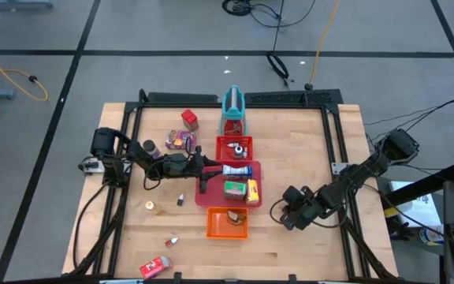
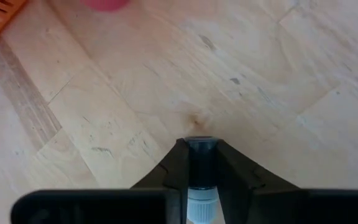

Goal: Pick & Place Kitchen Items
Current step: Put the small violet food coloring bottle into the red bin

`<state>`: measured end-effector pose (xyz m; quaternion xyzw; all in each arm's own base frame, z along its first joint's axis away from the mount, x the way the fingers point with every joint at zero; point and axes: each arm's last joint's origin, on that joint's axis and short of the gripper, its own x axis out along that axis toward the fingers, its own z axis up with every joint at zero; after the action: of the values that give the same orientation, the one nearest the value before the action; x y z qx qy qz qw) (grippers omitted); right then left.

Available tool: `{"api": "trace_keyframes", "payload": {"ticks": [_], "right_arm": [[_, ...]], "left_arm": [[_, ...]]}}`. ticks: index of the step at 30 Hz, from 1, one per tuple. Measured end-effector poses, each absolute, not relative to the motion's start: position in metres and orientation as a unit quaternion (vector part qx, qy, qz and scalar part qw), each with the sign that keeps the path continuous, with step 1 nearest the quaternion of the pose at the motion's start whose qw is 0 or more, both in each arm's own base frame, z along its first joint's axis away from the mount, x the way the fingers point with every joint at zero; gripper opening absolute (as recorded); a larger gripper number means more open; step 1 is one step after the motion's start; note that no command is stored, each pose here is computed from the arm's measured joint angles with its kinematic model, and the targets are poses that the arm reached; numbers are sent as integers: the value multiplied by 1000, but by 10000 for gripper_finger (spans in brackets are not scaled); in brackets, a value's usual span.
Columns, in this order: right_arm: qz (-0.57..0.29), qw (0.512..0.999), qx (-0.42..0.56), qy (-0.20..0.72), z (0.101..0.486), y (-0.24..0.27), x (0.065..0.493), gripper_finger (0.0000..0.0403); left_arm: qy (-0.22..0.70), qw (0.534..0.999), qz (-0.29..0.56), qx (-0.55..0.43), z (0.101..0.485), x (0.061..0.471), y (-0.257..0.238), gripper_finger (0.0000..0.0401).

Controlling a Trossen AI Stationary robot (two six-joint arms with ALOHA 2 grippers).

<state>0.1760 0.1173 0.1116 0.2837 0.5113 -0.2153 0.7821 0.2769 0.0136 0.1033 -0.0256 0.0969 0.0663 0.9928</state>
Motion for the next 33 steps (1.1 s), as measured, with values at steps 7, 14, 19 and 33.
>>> {"api": "trace_keyframes", "payload": {"ticks": [7,14,19,33], "right_arm": [[-228,802,268,483,115,113,179,44],[-231,837,225,443,132,94,181,43],[-228,855,218,413,146,78,189,43],[-249,901,178,309,168,19,222,43]], "left_arm": [[97,993,67,-26,103,277,14,147],[97,993,67,-27,103,277,14,147],[97,993,68,-26,103,277,14,147],[97,993,67,-26,103,277,14,147]]}}
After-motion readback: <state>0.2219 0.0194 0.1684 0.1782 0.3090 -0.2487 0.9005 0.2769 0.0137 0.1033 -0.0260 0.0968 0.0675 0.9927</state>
